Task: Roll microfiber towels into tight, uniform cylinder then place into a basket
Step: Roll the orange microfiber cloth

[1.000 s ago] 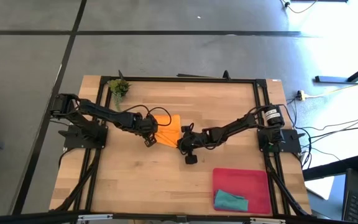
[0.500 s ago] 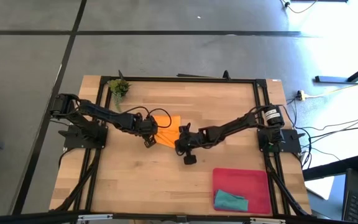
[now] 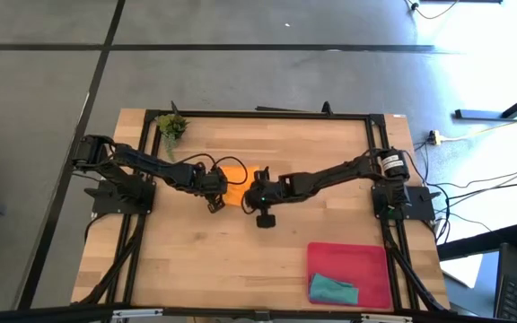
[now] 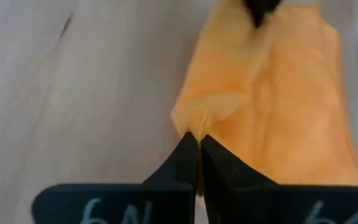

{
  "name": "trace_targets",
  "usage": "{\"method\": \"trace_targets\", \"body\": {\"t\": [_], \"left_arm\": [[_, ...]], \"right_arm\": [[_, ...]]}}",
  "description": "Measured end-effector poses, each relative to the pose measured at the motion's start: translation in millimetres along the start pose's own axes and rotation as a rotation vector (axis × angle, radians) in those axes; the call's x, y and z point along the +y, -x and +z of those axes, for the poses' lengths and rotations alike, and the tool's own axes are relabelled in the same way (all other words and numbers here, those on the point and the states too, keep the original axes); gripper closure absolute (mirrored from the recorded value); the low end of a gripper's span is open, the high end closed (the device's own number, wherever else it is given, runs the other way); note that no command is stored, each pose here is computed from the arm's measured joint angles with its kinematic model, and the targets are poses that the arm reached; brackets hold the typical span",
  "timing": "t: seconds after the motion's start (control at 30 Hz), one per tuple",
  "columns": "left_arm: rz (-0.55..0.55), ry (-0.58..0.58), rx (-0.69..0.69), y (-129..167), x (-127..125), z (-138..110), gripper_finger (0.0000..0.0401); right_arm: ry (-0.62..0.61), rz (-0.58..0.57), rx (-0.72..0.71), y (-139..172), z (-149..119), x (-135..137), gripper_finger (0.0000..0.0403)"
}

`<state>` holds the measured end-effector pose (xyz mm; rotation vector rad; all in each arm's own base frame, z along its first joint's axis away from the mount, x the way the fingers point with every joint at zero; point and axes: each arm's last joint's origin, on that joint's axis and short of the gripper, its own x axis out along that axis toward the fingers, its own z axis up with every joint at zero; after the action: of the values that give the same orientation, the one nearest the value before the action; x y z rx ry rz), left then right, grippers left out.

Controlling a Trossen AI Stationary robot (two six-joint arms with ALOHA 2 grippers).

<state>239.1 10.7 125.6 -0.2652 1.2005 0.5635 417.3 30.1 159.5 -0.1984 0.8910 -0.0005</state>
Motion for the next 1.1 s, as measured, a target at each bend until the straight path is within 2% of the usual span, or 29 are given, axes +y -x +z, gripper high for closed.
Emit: {"method": "trace_targets", "body": {"t": [0.17,0.33,0.6,0.83,0.97,1.1], "left_arm": [[0.000,-0.016,0.000,-0.1,0.0,0.0,0.0401],[0.001,-0.024,-0.001,0.2,-1.4,-0.9,0.0401],[0.005,-0.050,-0.007,1.6,-6.2,-4.1,0.0401],[0.002,-0.067,-0.006,2.7,-9.4,-6.3,0.0401],[-0.005,-0.083,-0.001,3.4,-10.9,-7.6,0.0401],[-0.020,-0.163,0.000,5.4,-16.9,-11.5,0.0401]], "right_arm": [[-0.106,-0.030,0.022,2.9,5.8,-23.0,0.0394],[-0.214,-0.062,0.048,1.2,-0.2,-47.0,0.0394],[-0.269,-0.068,0.067,-0.4,-8.1,-75.3,0.0394],[-0.276,0.004,0.095,-5.4,-16.6,-86.6,0.0394],[-0.279,0.086,0.105,-5.0,-17.7,-83.7,0.0394],[-0.269,0.194,0.128,-4.2,-17.8,-70.8,0.0394]]}}
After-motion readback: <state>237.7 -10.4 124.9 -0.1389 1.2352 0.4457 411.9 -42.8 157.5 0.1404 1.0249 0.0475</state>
